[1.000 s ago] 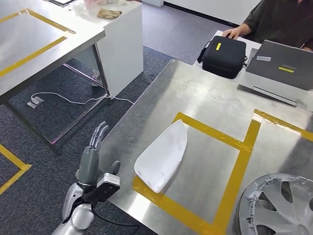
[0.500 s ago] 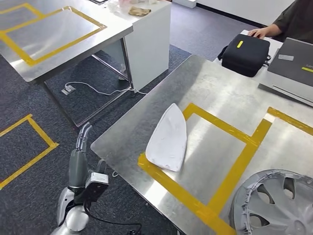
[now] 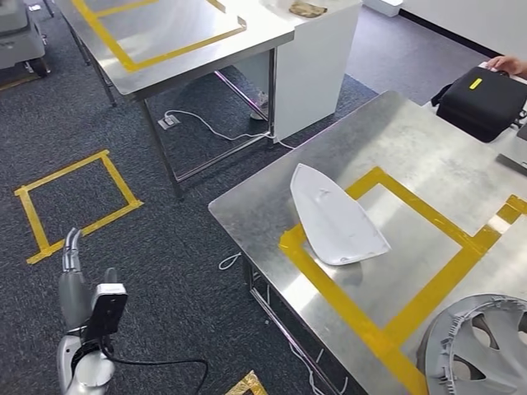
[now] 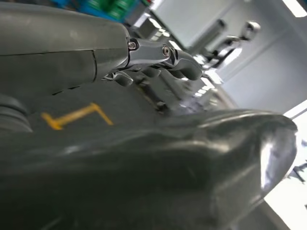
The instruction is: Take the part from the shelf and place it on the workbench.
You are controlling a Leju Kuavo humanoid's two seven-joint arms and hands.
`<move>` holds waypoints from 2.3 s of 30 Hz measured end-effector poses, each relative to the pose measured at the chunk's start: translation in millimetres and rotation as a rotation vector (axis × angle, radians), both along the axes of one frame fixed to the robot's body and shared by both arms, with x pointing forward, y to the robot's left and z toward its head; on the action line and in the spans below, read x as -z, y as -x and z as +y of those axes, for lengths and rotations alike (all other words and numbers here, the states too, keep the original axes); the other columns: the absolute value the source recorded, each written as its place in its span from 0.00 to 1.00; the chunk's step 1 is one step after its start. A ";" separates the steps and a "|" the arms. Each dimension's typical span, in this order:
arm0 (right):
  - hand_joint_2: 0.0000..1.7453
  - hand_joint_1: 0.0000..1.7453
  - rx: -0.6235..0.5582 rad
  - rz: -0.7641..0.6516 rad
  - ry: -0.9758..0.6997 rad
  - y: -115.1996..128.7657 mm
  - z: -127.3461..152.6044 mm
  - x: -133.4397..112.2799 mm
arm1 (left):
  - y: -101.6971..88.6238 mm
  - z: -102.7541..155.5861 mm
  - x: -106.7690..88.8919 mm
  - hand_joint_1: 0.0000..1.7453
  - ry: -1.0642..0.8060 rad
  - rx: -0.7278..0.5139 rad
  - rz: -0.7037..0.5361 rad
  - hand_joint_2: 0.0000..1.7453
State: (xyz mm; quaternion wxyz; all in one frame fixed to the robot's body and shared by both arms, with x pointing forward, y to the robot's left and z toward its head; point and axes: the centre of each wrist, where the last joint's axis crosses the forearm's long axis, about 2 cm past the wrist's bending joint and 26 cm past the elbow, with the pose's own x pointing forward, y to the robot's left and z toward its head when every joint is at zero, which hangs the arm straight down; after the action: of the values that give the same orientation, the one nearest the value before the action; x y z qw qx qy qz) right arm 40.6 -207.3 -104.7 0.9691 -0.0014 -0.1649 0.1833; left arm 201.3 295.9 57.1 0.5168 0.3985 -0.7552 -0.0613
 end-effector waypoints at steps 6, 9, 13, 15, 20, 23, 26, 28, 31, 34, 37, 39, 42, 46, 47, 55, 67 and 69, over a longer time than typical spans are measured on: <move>0.00 0.00 -0.014 -0.002 -0.012 3.4 6.1 -0.6 | 49.2 83.7 86.1 0.00 0.174 -0.297 0.328 0.00; 0.00 0.00 -0.019 0.002 -0.018 6.3 7.7 -0.6 | 96.1 97.5 121.4 0.00 0.343 -0.450 0.512 0.00; 0.00 0.00 -0.026 0.001 -0.015 7.0 7.6 -0.5 | 127.5 85.7 143.3 0.00 0.527 -0.601 0.711 0.00; 0.00 0.00 -0.031 0.000 -0.012 7.0 7.5 -0.5 | 133.8 73.1 150.1 0.00 0.652 -0.686 0.875 0.00; 0.00 0.00 -0.038 -0.001 -0.013 7.0 8.4 -0.7 | 153.5 41.4 160.9 0.00 0.790 -0.734 1.179 0.00; 0.00 0.00 -0.039 -0.003 -0.015 6.7 9.2 -0.8 | 153.2 31.2 162.5 0.00 0.811 -0.716 1.217 0.00; 0.00 0.00 -0.039 -0.011 -0.014 3.0 8.6 -1.1 | 156.5 20.8 164.0 0.00 0.829 -0.693 1.245 0.00; 0.00 0.00 -0.038 -0.009 -0.012 3.6 7.8 -0.9 | 156.5 16.7 164.4 0.00 0.832 -0.672 1.246 0.00; 0.00 0.00 -0.038 -0.001 -0.011 7.7 5.8 -0.1 | 158.6 12.8 165.1 0.00 0.833 -0.636 1.246 0.00; 0.00 0.00 -0.040 -0.004 -0.012 7.0 4.9 0.0 | 159.3 10.4 165.6 0.00 0.836 -0.604 1.249 0.00; 0.00 0.00 -0.041 -0.008 -0.015 5.8 4.5 -0.1 | 158.1 10.3 165.6 0.00 0.828 -0.582 1.251 0.00; 0.00 0.00 -0.040 -0.008 -0.015 6.0 3.9 0.1 | 159.9 7.2 166.0 0.00 0.817 -0.552 1.264 0.00; 0.00 0.00 -0.040 -0.009 -0.015 6.6 3.6 0.2 | 161.4 0.4 166.5 0.00 0.810 -0.504 1.272 0.00; 0.00 0.00 -0.038 0.000 -0.013 11.1 2.3 0.8 | 160.1 -6.4 166.4 0.00 0.818 -0.484 1.265 0.00; 0.00 0.00 -0.037 0.000 -0.013 11.2 2.1 0.8 | 161.0 -7.1 166.5 0.00 0.818 -0.484 1.266 0.00; 0.00 0.00 -0.037 -0.006 -0.014 9.2 2.1 0.7 | 161.5 -9.9 166.5 0.00 0.804 -0.475 1.254 0.00; 0.00 0.00 -0.030 -0.006 -0.014 10.0 1.4 0.8 | 161.1 -14.1 166.3 0.00 0.785 -0.450 1.247 0.00; 0.00 0.00 -0.029 -0.007 -0.015 9.6 1.4 0.8 | 162.3 -14.2 166.4 0.00 0.773 -0.443 1.249 0.00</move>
State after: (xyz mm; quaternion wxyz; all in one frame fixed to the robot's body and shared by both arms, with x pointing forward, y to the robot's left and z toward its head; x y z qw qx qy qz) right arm 31.0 -206.0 -105.5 0.9658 0.0075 -0.1696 0.1959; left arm 39.0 281.7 -109.3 0.9505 0.2229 -0.1930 0.0984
